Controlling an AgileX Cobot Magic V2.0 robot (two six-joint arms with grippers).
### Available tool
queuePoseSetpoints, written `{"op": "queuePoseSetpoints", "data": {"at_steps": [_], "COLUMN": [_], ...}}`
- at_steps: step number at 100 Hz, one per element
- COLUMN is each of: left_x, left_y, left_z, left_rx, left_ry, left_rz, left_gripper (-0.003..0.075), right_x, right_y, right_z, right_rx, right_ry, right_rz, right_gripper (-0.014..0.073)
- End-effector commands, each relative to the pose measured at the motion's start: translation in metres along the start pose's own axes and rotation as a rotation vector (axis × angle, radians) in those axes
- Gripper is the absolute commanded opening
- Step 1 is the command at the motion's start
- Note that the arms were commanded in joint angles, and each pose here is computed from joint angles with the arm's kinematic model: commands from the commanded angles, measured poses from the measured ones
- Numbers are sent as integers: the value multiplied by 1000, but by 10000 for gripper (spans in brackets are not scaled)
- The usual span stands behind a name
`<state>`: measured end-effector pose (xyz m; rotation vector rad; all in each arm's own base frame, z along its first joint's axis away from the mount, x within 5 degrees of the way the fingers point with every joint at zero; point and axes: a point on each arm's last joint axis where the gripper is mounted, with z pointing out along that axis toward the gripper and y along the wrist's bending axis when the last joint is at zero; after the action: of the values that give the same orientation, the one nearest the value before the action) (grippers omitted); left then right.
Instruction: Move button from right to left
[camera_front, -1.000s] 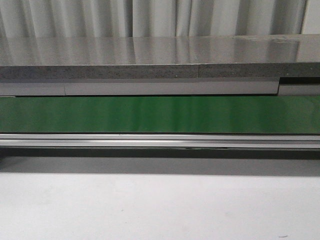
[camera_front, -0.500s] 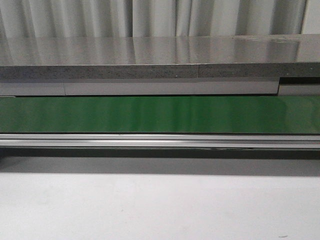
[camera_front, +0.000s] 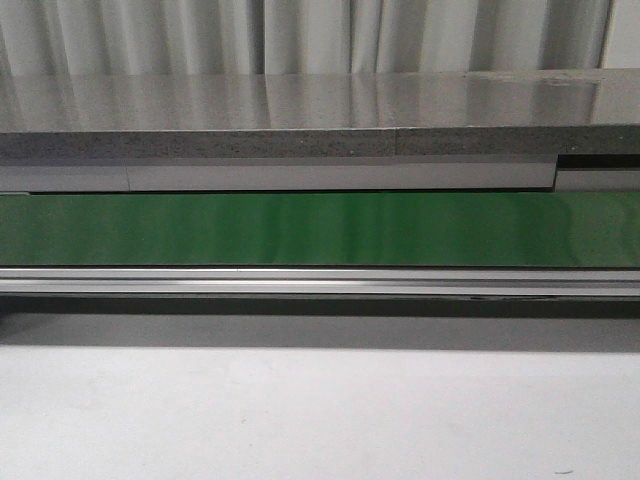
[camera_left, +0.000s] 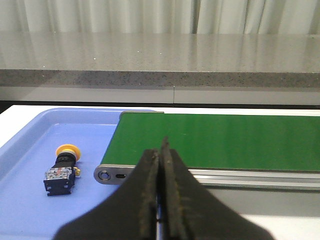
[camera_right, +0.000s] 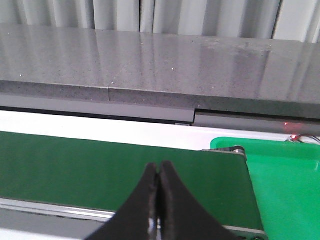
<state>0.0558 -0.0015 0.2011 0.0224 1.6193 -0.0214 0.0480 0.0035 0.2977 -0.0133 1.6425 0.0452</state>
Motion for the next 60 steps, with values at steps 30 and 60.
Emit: {"op": "queuePoseSetpoints", "data": {"at_steps": [30,60], "left_x": [7,7], "left_y": [0,0], "left_z": [0,0], "left_rx": [-1,-1], "left_ry": [-62,-62], "left_rz": [-24,-24], "left_gripper": [-20,-20], "right_x": [45,88], "right_y": [-9,-11], "right_z": [2,12], "right_rx": [135,138], "right_ry": [-187,-171], "right_rz": [-19,45], "right_gripper": [-67,-67]}}
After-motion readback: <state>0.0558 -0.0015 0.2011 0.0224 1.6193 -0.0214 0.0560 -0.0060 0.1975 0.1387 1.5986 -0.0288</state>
